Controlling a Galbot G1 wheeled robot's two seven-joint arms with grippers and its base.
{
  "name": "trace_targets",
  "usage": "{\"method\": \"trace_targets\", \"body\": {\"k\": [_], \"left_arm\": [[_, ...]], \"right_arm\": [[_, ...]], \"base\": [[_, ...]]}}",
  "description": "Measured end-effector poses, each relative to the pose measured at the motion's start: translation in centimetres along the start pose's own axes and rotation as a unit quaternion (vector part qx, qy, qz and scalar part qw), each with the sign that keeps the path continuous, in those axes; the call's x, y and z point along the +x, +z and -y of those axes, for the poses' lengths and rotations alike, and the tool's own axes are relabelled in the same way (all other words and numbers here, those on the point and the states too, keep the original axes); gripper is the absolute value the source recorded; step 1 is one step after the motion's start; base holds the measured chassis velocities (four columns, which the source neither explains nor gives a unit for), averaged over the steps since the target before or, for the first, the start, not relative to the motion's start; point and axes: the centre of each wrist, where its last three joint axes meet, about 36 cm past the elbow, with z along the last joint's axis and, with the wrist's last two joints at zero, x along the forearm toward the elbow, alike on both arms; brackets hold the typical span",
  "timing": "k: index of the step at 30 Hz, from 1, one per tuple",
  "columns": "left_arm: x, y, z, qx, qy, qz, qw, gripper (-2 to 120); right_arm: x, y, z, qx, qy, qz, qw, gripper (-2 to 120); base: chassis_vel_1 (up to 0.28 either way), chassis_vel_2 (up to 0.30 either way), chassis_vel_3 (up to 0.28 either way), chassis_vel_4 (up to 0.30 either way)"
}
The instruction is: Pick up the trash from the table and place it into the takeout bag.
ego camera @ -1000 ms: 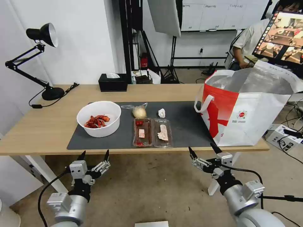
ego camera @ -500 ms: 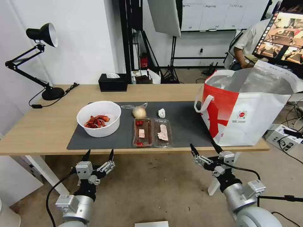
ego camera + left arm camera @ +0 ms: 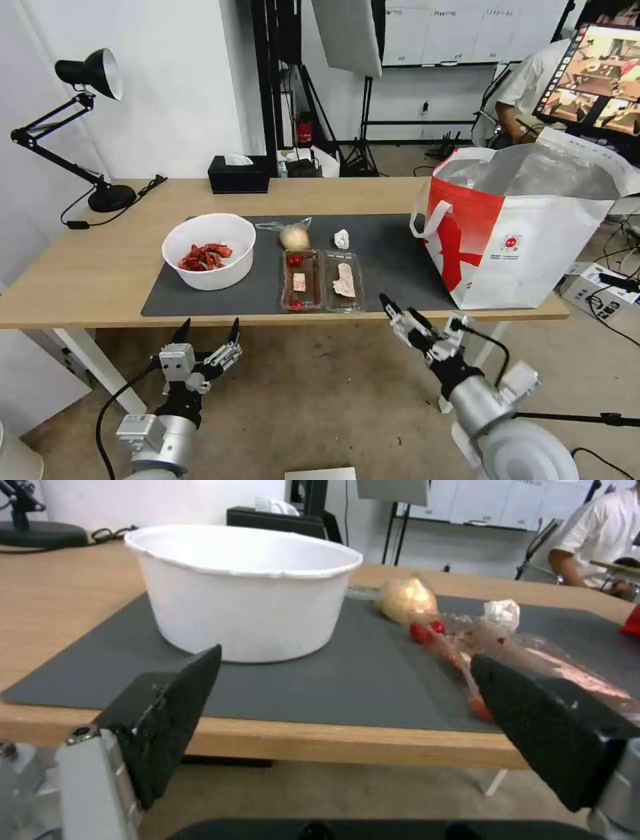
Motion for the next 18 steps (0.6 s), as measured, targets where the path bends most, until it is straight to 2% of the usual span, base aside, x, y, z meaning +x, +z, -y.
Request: {"method": "trace_targets", "body": {"k": [3,9,10,18], "left_arm": [[0.0,0.1,0.0,-0.001,-0.001,0.003,1.0000,100],[0.1,0.4,-0.1,-0.001,-0.001,0.004,1.0000,100],[0.1,0.5,-0.2,-0.002,-0.001,0.002,1.0000,100],[0.1,1.3,-0.5,-0.004,-0.005,-0.008,0.9999,100]], "right_arm": [[-1.5,0.2,-2.0,-0.097,0.020,-0.026,0.995,100],[-2.7,1.3,-3.4,-0.146,0.036,-0.030,0.988,100],[-3.4,2.1,-3.8,-0.171,0.053,-0.024,0.984,100],[-5.5,3.4,-3.8,-0.209,0.105,0.006,0.972,100]], "base": [[0.000,0.000,0.000,0.000],[0.000,0.000,0.000,0.000],[0.000,0.000,0.000,0.000],[0.000,0.000,0.000,0.000]]}}
